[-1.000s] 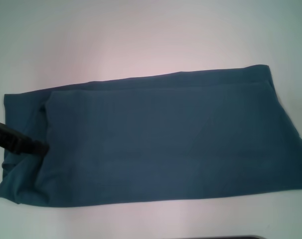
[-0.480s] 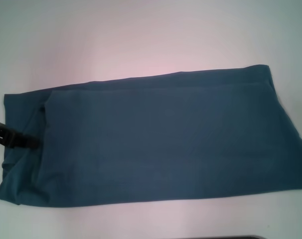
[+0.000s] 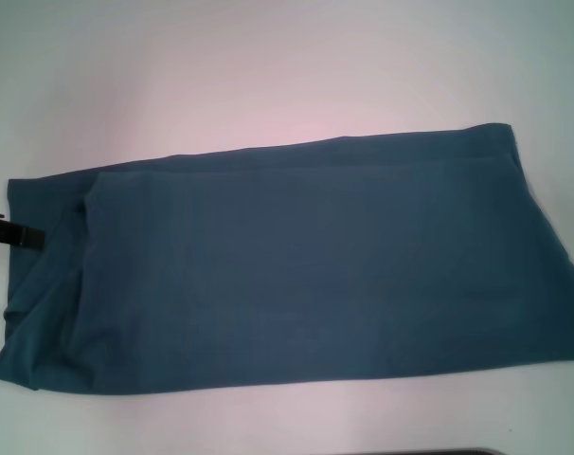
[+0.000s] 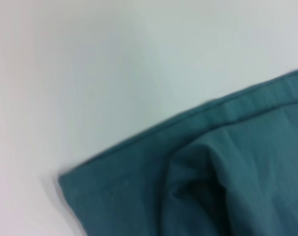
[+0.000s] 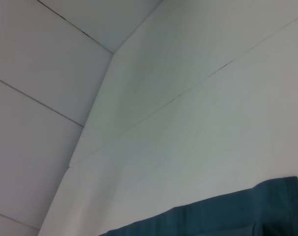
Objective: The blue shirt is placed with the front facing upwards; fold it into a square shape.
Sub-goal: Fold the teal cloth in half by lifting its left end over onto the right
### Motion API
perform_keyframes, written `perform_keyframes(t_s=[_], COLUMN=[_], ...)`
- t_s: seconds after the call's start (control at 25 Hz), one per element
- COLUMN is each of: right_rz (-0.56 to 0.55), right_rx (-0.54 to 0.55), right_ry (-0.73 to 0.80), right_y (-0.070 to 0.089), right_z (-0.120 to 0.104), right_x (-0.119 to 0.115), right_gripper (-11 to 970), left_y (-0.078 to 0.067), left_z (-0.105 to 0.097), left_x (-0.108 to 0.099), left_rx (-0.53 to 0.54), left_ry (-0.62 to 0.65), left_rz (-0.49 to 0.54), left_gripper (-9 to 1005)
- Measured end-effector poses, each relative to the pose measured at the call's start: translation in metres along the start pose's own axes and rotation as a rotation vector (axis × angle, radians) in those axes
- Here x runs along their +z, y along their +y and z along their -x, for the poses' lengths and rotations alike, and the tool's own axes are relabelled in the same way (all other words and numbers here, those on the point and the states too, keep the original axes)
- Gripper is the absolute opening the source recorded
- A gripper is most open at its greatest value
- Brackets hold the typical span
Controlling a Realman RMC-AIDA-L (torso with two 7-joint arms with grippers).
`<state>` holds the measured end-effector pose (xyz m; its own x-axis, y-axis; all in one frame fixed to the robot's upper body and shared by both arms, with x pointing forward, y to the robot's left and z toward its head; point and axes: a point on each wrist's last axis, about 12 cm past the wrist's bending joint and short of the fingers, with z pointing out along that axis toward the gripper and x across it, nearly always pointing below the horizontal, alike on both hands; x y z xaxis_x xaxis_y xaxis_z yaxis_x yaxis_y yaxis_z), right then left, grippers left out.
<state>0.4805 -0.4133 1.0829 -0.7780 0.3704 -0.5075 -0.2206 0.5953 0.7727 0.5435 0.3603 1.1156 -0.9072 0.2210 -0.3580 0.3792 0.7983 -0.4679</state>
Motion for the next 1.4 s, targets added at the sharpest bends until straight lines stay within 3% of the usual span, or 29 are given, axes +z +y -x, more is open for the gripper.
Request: perform_keyframes(t_s=[0.2, 0.44, 0.64, 1.28, 1.4], right_rz=[0.001, 0.002, 0.003, 0.001, 0.001], right_rx=[-0.003, -0.004, -0.002, -0.002, -0.003], right_ry=[-0.001, 0.0, 0.0, 0.0, 0.002], right_y=[0.0, 0.001, 0.001, 0.001, 0.001], right_z=[0.001, 0.002, 0.003, 0.004, 0.004], right_x=[0.001, 0.001, 0.001, 0.001, 0.001], right_gripper=[680, 682, 684, 688, 689], left_y=[-0.002, -0.005, -0.009, -0.019, -0.018], left_z=[-0.001, -0.007, -0.01, -0.01, -0.008], left_x=[-0.003, 0.003, 0.01, 0.024, 0.022], left_rx=[-0.01, 0.001, 0.016, 0.062, 0.065], left_ry=[0.023, 0.075, 0.096, 0.143, 0.132], left_rz=[-0.018, -0.025, -0.039, -0.066, -0.058], left_gripper=[125, 277, 484, 471, 407])
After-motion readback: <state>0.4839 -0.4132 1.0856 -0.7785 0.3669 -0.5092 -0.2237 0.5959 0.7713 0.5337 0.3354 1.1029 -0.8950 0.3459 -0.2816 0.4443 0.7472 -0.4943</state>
